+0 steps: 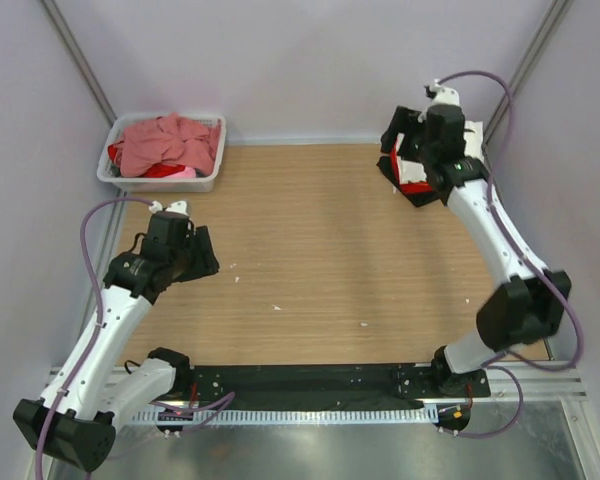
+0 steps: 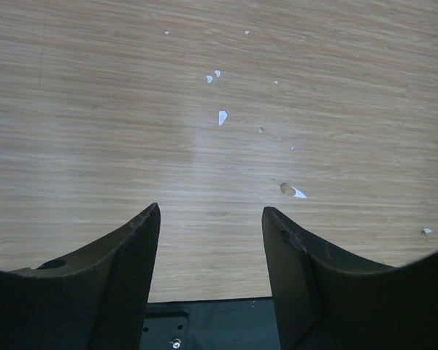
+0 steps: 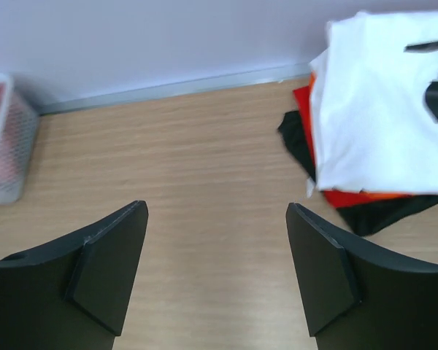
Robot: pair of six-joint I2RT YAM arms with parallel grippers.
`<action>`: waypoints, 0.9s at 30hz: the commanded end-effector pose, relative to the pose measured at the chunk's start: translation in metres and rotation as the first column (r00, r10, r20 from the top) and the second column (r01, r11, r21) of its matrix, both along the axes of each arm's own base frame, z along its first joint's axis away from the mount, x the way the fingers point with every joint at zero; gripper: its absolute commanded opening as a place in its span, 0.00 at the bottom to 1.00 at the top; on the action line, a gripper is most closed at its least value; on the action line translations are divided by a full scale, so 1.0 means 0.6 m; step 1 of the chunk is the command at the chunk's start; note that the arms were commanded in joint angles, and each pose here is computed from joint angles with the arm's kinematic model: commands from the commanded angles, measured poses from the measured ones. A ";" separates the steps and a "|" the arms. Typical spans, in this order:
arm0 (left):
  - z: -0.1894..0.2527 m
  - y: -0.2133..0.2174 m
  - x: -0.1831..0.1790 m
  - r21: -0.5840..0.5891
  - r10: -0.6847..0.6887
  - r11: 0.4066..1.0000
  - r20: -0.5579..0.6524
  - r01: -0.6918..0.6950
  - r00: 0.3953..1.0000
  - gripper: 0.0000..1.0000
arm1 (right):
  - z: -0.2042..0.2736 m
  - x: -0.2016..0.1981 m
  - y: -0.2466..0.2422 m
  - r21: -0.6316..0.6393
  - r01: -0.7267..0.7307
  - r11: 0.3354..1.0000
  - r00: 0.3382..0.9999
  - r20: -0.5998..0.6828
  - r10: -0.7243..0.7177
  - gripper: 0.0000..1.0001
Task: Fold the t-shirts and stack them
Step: Reset both grippers
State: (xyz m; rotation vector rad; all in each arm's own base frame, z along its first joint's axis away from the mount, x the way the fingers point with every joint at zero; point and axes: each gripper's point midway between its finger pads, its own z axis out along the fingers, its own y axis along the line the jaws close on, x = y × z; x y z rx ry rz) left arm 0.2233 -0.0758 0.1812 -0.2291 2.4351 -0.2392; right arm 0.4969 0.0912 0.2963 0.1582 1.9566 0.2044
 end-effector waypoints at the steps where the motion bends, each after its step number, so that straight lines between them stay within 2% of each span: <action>1: 0.016 0.008 0.009 0.003 0.026 1.000 0.054 -0.026 0.998 0.60 | -0.002 -0.102 0.040 0.186 -0.134 0.973 0.991 0.039 0.129 0.83; 3: 0.023 0.011 0.010 0.006 0.030 1.000 0.066 -0.031 0.997 0.62 | -0.005 -0.151 0.083 0.352 -0.221 0.910 0.975 0.065 0.211 0.84; 5: 0.025 0.015 0.010 0.010 0.045 0.999 0.075 -0.046 0.996 0.71 | -0.033 -0.215 0.122 0.458 -0.305 0.835 0.950 0.087 0.299 0.87; 6: 0.029 0.023 0.011 0.020 0.068 0.997 0.088 -0.070 0.994 0.85 | -0.032 -0.245 0.162 0.481 -0.373 0.793 0.925 0.123 0.360 0.89; 7: 0.033 0.028 0.012 0.025 0.087 0.996 0.093 -0.089 0.992 0.92 | -0.084 -0.277 0.181 0.488 -0.378 0.787 0.915 0.065 0.399 0.92; 8: 0.037 0.033 0.013 0.033 0.102 0.994 0.104 -0.106 0.989 0.99 | -0.086 -0.296 0.186 0.472 -0.376 0.797 0.918 0.070 0.392 0.97; 9: 0.047 0.037 0.016 0.037 0.118 0.992 0.117 -0.123 0.986 1.00 | -0.108 -0.316 0.192 0.460 -0.362 0.811 0.919 0.031 0.393 0.98; 10: 0.054 0.043 0.020 0.048 0.134 0.989 0.129 -0.141 0.983 1.00 | -0.118 -0.353 0.216 0.454 -0.401 0.796 0.899 0.029 0.436 0.98; 12: 0.072 0.041 0.029 0.029 0.153 0.987 0.149 -0.159 0.977 1.00 | -0.147 -0.378 0.217 0.450 -0.382 0.807 0.905 0.007 0.425 0.98; 15: 0.095 0.045 0.044 0.017 0.188 0.981 0.183 -0.194 0.965 1.00 | -0.156 -0.418 0.214 0.465 -0.405 0.787 0.898 0.039 0.438 0.99; 22: 0.166 0.075 0.072 0.058 0.250 0.958 0.299 -0.280 0.921 1.00 | -0.171 -0.436 0.174 0.451 -0.360 0.817 0.927 0.076 0.366 1.00; 27: 0.235 0.104 0.080 0.067 0.286 0.936 0.429 -0.346 0.857 1.00 | -0.195 -0.442 0.171 0.442 -0.363 0.820 0.925 0.066 0.374 0.98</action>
